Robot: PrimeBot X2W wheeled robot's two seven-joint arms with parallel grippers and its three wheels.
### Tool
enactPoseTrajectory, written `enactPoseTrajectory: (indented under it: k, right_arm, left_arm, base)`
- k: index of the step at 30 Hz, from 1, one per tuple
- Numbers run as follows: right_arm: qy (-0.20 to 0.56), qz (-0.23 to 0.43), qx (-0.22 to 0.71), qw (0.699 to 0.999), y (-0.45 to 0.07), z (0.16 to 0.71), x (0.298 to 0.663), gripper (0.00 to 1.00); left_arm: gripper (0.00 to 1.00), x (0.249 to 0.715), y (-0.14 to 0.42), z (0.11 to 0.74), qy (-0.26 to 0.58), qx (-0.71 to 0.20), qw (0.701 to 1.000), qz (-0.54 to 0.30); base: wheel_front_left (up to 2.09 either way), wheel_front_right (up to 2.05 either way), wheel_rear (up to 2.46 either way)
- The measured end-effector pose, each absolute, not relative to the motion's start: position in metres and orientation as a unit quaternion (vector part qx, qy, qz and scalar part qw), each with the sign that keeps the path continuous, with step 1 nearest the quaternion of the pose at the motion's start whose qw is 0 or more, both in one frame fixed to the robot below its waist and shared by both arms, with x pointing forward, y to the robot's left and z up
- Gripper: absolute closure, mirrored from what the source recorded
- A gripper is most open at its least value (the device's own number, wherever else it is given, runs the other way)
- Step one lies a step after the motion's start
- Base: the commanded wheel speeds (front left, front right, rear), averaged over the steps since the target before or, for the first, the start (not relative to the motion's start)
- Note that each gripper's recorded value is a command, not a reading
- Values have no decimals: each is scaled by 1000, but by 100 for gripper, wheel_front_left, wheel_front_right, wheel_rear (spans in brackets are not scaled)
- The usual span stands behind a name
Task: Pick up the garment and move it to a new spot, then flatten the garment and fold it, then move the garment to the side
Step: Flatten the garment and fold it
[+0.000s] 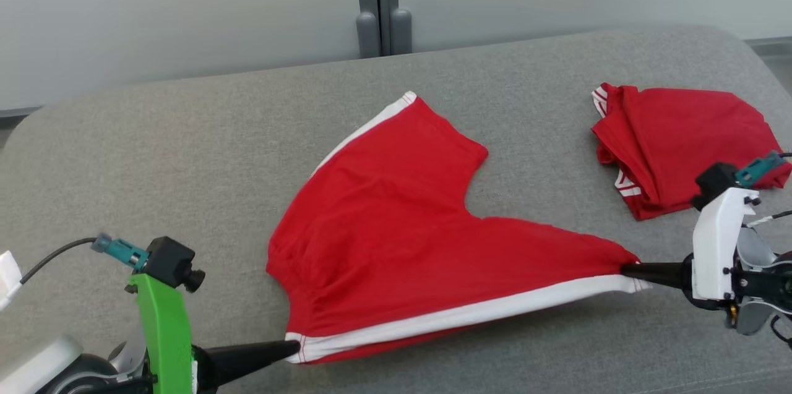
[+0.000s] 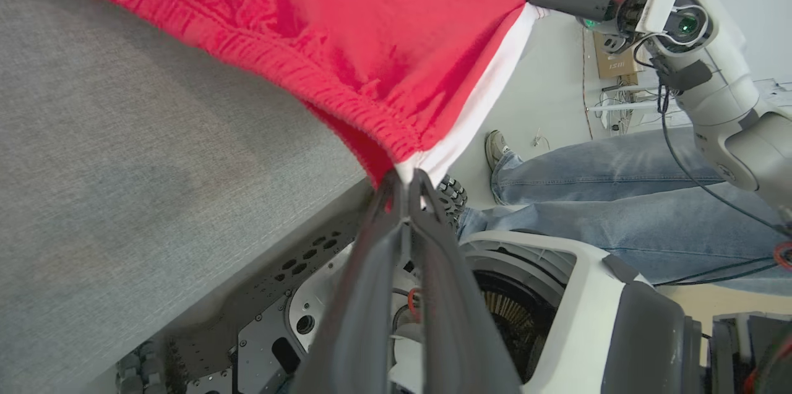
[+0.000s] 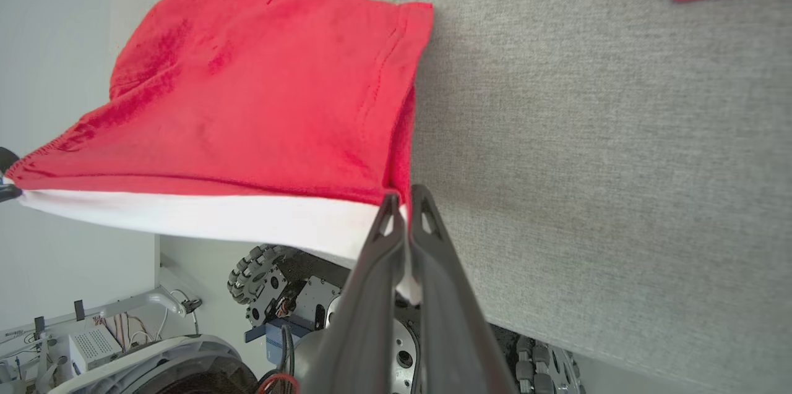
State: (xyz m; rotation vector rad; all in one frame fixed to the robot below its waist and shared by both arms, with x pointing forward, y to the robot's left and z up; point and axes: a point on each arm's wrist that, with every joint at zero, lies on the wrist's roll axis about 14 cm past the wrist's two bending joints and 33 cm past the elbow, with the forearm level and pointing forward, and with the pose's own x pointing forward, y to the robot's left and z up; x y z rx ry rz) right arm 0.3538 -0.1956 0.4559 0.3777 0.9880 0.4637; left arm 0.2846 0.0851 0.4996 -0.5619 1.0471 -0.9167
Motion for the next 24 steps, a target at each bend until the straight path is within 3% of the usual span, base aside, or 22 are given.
enactPoseTrajectory:
  k: [5, 10, 15, 24]
  right_arm:
    - [457, 245, 177, 837, -184, 475, 364, 100]
    - [453, 275, 146, 835, -164, 498, 404, 100]
    - [493, 263, 101, 823, -158, 499, 451, 100]
    - [543, 266, 61, 794, -105, 493, 530, 100]
  left_arm:
    - [100, 284, 95, 513, 454, -269, 745, -408]
    - [100, 314, 100, 530, 427, -275, 763, -400]
    - [100, 346, 113, 524, 439, -311, 760, -364]
    - [100, 389, 122, 501, 458, -358, 746, -325]
  base:
    - [0, 0, 0]
    - [0, 0, 0]
    - [0, 0, 0]
    - [0, 0, 0]
